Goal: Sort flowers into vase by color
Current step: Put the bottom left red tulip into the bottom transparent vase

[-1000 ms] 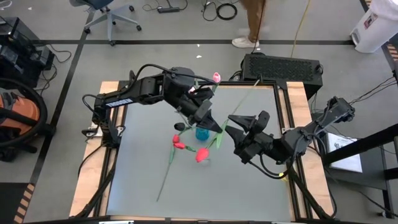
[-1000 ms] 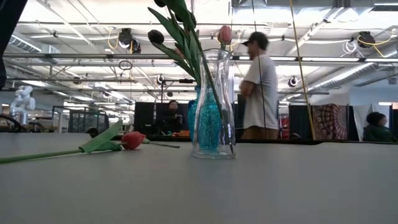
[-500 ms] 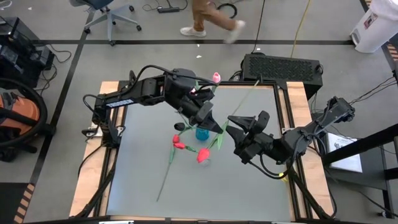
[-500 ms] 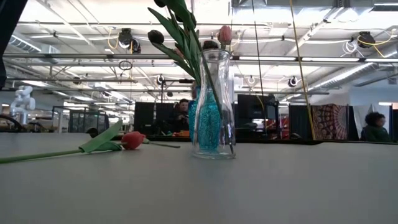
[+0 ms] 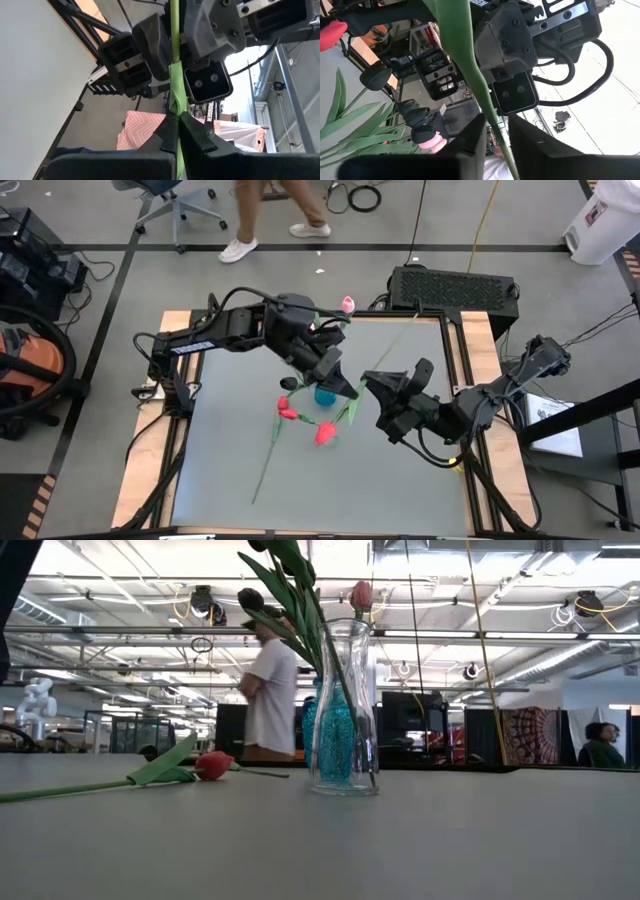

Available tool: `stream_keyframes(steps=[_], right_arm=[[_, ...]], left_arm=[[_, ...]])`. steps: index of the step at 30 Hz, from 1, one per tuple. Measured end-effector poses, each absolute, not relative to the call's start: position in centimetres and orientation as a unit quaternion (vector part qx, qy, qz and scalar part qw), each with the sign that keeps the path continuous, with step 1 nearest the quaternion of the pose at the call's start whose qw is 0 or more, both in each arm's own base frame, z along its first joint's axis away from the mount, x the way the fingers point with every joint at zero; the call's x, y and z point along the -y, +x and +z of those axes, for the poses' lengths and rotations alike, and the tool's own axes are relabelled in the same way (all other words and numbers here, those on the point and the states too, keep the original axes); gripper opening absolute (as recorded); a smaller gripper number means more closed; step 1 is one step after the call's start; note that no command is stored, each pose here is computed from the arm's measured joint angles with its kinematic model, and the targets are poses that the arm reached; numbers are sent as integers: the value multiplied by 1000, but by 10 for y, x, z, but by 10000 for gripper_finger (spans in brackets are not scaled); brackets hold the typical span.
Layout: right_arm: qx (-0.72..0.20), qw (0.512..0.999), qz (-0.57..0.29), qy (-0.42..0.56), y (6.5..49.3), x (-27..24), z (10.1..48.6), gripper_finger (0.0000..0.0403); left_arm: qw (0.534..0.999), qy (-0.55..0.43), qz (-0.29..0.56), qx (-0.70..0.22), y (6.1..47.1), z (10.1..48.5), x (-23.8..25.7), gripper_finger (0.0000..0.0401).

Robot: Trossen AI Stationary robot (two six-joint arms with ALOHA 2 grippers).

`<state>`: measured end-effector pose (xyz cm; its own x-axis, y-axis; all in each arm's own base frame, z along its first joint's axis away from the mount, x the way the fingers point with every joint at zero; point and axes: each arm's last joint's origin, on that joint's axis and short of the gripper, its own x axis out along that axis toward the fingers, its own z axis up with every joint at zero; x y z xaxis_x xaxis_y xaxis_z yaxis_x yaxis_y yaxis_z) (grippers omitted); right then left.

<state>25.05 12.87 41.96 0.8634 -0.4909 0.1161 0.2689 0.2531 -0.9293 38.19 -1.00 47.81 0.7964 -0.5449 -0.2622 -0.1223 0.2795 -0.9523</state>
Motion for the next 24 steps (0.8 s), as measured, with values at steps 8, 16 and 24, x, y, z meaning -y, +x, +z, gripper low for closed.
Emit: stream_keyframes(steps=[8,16,24], right_arm=[[-102,780,-230,-573,251,-129,417,6],[-90,791,-227,-561,250,-129,420,3],[-84,794,-215,-563,247,-136,419,1]], left_arm=[[735,-592,-160,-288,382,481,13,11],[719,-614,-194,-262,385,491,14,11],[694,-640,-221,-244,386,500,13,72]])
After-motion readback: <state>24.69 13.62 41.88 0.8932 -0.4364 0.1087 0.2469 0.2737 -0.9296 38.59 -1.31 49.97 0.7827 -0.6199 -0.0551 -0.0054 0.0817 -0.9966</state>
